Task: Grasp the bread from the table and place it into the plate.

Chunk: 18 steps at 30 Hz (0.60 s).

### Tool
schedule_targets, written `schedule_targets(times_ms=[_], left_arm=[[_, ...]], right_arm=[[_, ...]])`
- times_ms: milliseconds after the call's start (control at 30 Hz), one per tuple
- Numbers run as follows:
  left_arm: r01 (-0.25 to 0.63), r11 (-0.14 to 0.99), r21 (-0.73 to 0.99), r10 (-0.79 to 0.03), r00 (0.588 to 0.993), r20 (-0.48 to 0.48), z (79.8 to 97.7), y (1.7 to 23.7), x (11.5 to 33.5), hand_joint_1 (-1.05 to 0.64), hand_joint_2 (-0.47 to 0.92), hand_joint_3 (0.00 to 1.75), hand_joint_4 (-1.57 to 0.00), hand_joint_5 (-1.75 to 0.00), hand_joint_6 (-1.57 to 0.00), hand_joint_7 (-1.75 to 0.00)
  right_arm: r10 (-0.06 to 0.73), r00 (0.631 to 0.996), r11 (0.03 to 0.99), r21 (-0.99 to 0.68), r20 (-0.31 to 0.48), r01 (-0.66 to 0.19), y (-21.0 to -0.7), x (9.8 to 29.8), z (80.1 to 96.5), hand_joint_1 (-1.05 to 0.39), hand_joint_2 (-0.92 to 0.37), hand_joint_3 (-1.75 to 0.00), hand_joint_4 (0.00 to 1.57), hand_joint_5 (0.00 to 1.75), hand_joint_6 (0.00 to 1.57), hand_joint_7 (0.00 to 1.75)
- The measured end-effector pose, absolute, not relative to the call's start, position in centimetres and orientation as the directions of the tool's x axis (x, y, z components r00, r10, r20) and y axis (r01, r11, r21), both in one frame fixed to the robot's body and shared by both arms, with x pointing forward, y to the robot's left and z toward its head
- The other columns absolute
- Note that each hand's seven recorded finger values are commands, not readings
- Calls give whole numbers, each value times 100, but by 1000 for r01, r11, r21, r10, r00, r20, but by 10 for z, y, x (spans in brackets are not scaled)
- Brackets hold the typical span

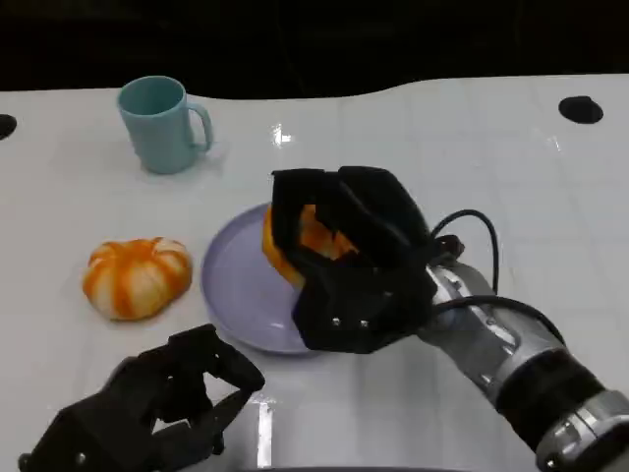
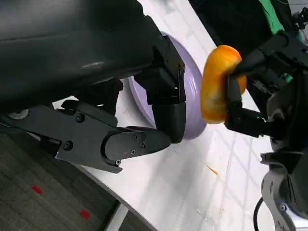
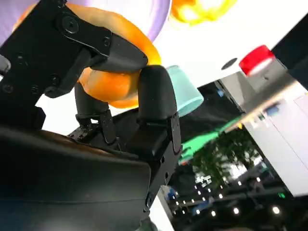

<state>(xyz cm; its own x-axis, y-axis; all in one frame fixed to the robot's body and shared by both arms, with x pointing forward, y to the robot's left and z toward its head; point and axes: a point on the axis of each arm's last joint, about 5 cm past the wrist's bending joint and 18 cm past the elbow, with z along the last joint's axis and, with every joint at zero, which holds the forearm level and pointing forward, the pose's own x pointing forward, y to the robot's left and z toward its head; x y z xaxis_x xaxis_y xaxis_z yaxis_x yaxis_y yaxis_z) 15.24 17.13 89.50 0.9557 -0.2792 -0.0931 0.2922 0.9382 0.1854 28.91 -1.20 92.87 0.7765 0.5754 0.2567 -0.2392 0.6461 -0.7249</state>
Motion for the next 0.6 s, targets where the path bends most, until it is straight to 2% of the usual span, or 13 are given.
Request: schedule_targets(times_ms=[33,67,100,167,233,333,433,600], left_arm=[[293,938,185,-280,956,-93,895,171,152,-31,91,50,-76,-175,-61,-130],[294,938,185,-281,955,-93,895,171,152,-31,91,50,-75,-175,-61,-130],[294,938,185,-281,955,-93,895,170,152,-31,91,50,-75,-175,-61,-130],[295,938,182,-282,955,-92,895,170,152,-30,91,51,-75,-175,-61,-130],[294,939,178,-282,955,-90,895,169,152,-31,90,51,-75,-175,-62,-131],[294,939,180,-282,955,-90,895,169,152,-31,90,52,-75,-175,-62,-131],[294,939,180,-282,955,-90,895,169,152,-31,90,52,-75,-175,-62,-131],[294,939,180,-282,955,-88,895,169,152,-32,89,53,-74,-175,-62,-131]], right_arm=[[585,780,625,-737,222,-259,-11,290,929,-24,-65,-59,55,131,71,42],[596,781,600,-749,186,-280,-11,291,929,-30,-76,-42,33,94,61,21],[609,779,570,-765,148,-300,-11,292,929,-36,-83,-30,25,72,55,11],[640,763,505,-796,86,-334,-11,294,930,-50,-90,-23,9,47,42,2],[668,744,432,-825,21,-365,-12,294,930,-58,-92,-24,2,41,36,1],[682,730,373,-838,-44,-399,-14,296,933,-69,-92,-31,0,27,28,1],[693,712,327,-832,-111,-447,-16,297,937,-71,-92,-33,0,19,23,0],[715,684,316,-806,-144,-500,-20,295,945,-70,-92,-33,6,22,25,1]])
